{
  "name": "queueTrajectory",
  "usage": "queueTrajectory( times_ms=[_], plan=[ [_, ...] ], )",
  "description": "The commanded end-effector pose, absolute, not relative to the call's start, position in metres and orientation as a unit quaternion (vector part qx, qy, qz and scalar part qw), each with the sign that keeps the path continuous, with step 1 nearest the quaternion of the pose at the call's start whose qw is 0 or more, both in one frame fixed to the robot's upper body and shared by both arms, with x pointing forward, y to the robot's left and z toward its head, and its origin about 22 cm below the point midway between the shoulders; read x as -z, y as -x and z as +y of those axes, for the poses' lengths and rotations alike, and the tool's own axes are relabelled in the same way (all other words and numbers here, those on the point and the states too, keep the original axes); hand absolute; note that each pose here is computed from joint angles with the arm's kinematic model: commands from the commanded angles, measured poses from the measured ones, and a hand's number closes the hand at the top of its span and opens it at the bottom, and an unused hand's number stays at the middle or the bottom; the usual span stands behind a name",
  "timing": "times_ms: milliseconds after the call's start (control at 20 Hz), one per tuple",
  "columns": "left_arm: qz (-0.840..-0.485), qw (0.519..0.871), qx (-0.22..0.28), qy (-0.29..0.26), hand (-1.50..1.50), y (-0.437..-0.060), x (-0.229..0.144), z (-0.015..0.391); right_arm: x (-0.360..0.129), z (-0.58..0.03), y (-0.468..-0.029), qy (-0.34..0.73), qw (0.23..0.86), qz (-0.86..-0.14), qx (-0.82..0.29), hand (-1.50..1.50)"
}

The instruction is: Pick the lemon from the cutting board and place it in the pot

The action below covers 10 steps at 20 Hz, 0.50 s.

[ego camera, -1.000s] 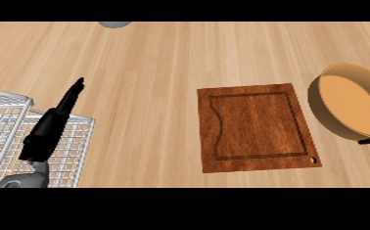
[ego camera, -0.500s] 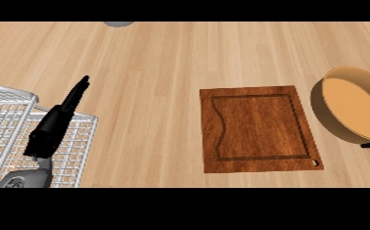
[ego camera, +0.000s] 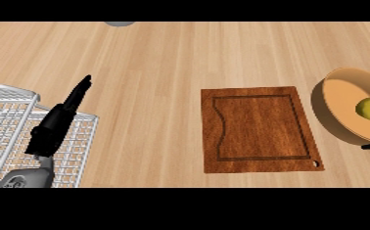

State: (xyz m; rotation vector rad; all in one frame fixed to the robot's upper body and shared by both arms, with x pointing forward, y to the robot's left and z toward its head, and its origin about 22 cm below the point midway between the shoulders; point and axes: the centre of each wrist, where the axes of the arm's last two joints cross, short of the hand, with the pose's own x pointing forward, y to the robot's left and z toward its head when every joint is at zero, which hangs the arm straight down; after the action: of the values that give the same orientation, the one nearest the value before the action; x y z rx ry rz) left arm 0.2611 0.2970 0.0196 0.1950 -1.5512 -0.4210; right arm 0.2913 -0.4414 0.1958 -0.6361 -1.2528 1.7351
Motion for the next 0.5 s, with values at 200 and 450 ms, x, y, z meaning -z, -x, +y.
queueTrajectory(
  times_ms=[200,450],
  plan=[
    [-0.619,0.77,0.155,0.026,0.0,-0.254,0.018,0.258,-0.142,-0.409,-0.315,0.12,0.475,-0.618,-0.615,-1.5],
    [-0.615,0.776,0.142,0.011,0.0,-0.251,0.022,0.256,-0.128,-0.395,-0.332,0.024,0.504,-0.723,-0.472,-1.5]
  ],
)
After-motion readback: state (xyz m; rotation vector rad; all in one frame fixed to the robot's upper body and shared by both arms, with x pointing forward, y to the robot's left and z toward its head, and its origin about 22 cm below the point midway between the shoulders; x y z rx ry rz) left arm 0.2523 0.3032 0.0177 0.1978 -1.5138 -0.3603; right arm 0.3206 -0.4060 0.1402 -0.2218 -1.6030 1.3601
